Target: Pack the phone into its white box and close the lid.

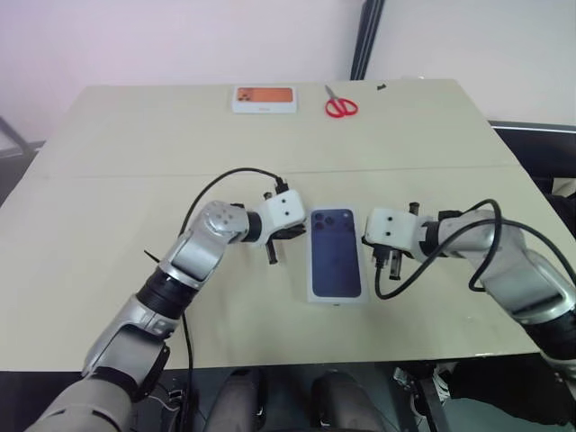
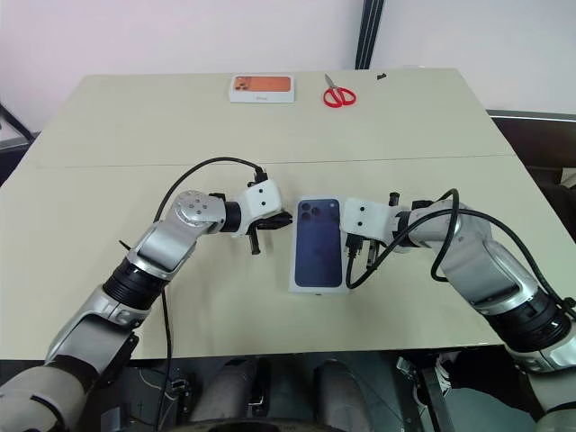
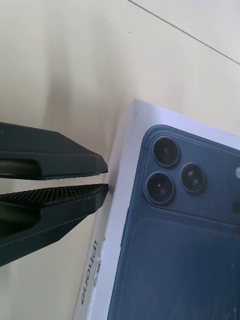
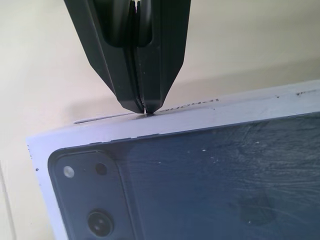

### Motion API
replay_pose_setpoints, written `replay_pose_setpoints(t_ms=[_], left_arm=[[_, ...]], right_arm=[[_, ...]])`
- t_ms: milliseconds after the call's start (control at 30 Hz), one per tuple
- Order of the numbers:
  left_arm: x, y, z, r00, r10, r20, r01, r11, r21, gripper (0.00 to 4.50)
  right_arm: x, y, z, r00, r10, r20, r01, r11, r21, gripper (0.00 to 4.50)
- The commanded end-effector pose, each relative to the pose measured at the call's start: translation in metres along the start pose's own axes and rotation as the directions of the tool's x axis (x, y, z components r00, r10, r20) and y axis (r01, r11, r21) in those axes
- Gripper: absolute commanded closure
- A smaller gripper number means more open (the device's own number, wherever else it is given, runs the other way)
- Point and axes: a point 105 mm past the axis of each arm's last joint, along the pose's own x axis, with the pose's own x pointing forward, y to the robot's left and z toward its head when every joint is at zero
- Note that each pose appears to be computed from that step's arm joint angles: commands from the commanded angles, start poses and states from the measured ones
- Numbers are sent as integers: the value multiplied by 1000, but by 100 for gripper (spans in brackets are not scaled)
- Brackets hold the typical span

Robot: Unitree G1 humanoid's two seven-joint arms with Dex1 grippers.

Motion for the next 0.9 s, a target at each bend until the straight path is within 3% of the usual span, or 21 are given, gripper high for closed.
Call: replay_pose_setpoints(t_ms=[33,633,767,900], left_arm=[[1,6,13,998,41,42,-41,999,1,414],[3,-1,-7,999,17,-30,-22,987,-158,414],[1,-3,-17,997,8,-78,-20,988,-155,414],[-2,6,-12,997,51,-51,-58,988,-143,414]], right_arm=[[-2,-10,17,998,-46,46,48,998,-46,447],[5,-12,3,999,-49,-4,48,998,-28,447],[4,-7,0,1000,-25,-13,24,999,-30,447],[0,-11,-1,999,-39,-15,39,999,-27,447]])
